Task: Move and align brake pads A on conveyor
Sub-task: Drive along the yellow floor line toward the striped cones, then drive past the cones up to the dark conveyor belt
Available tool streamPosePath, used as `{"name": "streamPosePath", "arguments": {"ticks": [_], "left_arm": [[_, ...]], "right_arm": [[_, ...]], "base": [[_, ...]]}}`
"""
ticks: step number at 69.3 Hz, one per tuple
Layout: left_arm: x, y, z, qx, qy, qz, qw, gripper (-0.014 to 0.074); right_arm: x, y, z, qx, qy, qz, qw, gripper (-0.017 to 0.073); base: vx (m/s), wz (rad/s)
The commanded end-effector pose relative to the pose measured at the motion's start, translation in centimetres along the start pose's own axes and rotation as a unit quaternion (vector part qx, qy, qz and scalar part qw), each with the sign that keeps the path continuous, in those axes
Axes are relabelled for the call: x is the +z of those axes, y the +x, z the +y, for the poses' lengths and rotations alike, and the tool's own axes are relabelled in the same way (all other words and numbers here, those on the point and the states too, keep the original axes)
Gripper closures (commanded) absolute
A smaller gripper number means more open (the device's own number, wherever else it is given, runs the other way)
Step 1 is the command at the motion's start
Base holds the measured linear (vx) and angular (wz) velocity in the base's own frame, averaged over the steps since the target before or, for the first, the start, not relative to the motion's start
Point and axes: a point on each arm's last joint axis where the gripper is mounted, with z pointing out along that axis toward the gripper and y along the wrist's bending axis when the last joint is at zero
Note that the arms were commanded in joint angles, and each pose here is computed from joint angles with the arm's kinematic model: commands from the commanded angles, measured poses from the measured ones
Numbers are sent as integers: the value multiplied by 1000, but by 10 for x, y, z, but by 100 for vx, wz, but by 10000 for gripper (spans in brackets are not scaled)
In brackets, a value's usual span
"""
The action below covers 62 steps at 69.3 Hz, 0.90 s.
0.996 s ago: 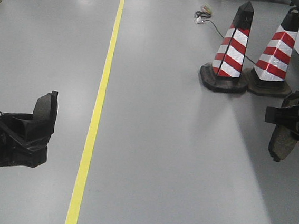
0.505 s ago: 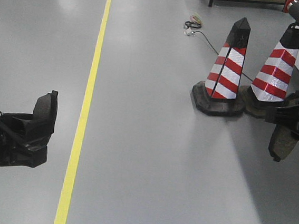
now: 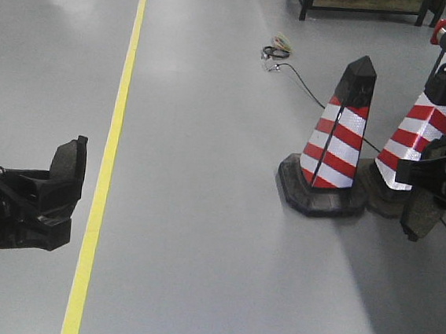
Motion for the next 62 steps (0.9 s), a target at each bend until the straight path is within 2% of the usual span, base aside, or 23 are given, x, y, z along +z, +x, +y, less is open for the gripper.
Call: {"name": "streamPosePath", "arguments": {"ticks": [1,33,62], "left_arm": [[-7,-15,-7,4,27,-54,998,573],[-7,-15,-7,4,27,-54,998,573],[-7,-15,-7,4,27,-54,998,573]], "right_arm": [[-11,-14,1,-11,-12,-59,998,555],[-10,-14,1,-11,-12,-58,998,555],[-10,-14,1,-11,-12,-58,998,555]], "base": [[59,-4],[55,-11],[49,-37]]}}
